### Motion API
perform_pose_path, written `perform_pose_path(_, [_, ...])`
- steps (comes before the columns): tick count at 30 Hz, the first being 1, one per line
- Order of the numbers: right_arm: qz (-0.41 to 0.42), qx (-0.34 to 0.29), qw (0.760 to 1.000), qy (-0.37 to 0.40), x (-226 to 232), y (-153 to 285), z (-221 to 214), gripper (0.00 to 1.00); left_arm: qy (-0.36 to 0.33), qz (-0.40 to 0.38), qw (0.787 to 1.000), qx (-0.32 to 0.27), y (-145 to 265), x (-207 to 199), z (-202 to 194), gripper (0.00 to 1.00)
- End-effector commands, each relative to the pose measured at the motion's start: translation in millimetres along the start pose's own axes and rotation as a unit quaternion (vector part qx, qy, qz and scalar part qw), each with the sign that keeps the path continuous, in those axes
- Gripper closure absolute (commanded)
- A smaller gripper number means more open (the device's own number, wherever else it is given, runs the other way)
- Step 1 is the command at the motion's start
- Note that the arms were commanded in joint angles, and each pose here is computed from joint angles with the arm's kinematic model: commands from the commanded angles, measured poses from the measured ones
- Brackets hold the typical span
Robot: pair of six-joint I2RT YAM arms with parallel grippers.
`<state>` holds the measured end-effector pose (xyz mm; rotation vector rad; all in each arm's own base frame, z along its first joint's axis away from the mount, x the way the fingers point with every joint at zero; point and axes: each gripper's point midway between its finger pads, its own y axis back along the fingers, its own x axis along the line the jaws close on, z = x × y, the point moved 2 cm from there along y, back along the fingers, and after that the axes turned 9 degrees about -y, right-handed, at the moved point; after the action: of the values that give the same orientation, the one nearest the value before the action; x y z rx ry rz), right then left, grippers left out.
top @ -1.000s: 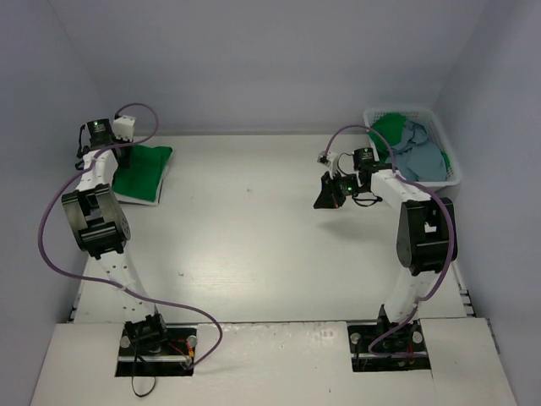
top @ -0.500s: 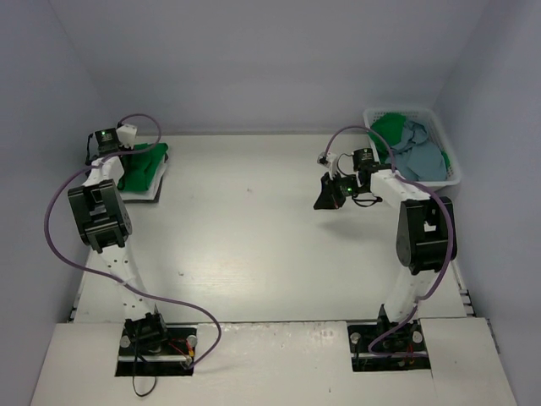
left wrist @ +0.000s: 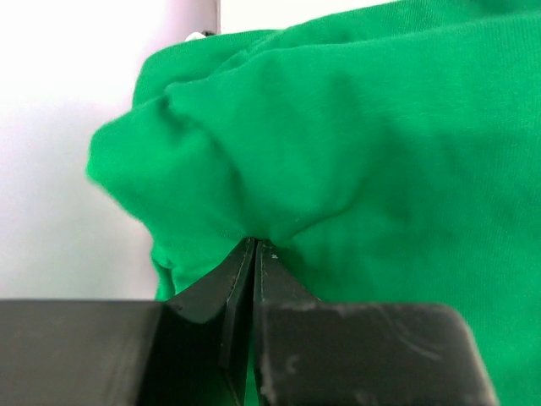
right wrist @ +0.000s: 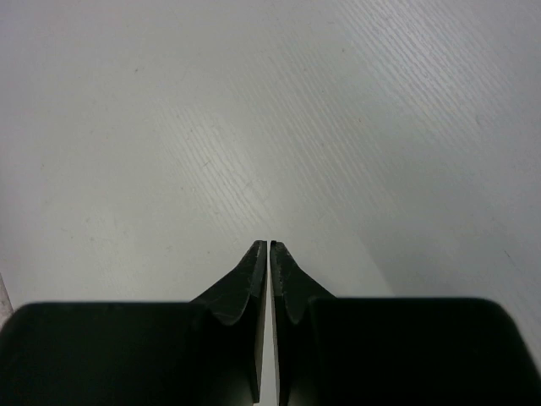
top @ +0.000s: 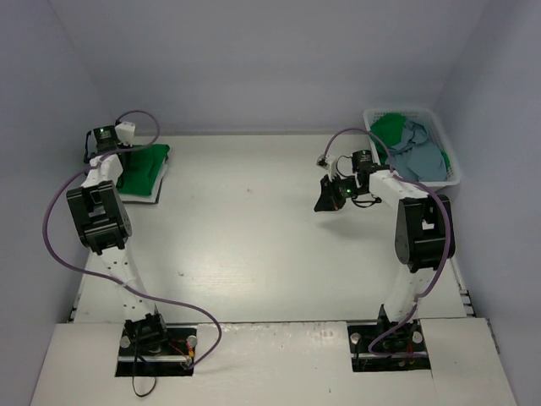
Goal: Fold and stack the t-shirts
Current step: Smooth out the square-folded T-shirt at the corner of the board, then reset both arms
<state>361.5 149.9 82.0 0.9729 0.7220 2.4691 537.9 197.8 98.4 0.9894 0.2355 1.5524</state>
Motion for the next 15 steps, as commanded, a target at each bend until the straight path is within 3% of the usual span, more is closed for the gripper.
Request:
perform_pose_path(1, [-0.017,-0.025,0.999,0.031,7,18,26,0.97,0.017,0.010,0.997,-0.070,66,22,70,1.00])
perform_pose_path(3, [-0.028,-0.028,0.998,0.040,7,22,30,0.89,0.022,0.008,0.996,-0.092,95,26,95,0.92])
perform_pose_path(4, [-0.036,-0.029,0.998,0.045,7,26,33,0.86,0.025,0.006,0.995,-0.099,113,28,103,0.76])
perform_pose_path(5, [-0.040,-0.030,0.998,0.049,7,27,34,0.83,0.029,0.006,0.994,-0.107,124,29,110,0.70])
perform_pose_path(8, [-0.058,-0.031,0.996,0.054,5,33,37,0.70,0.037,-0.003,0.990,-0.137,164,24,130,0.57])
perform_pose_path(9, [-0.065,-0.031,0.996,0.053,5,36,36,0.66,0.041,-0.008,0.990,-0.134,170,20,127,0.56])
perform_pose_path(15, [-0.130,-0.023,0.991,0.029,-7,64,14,0.65,0.068,-0.092,0.979,-0.169,248,-21,112,0.55])
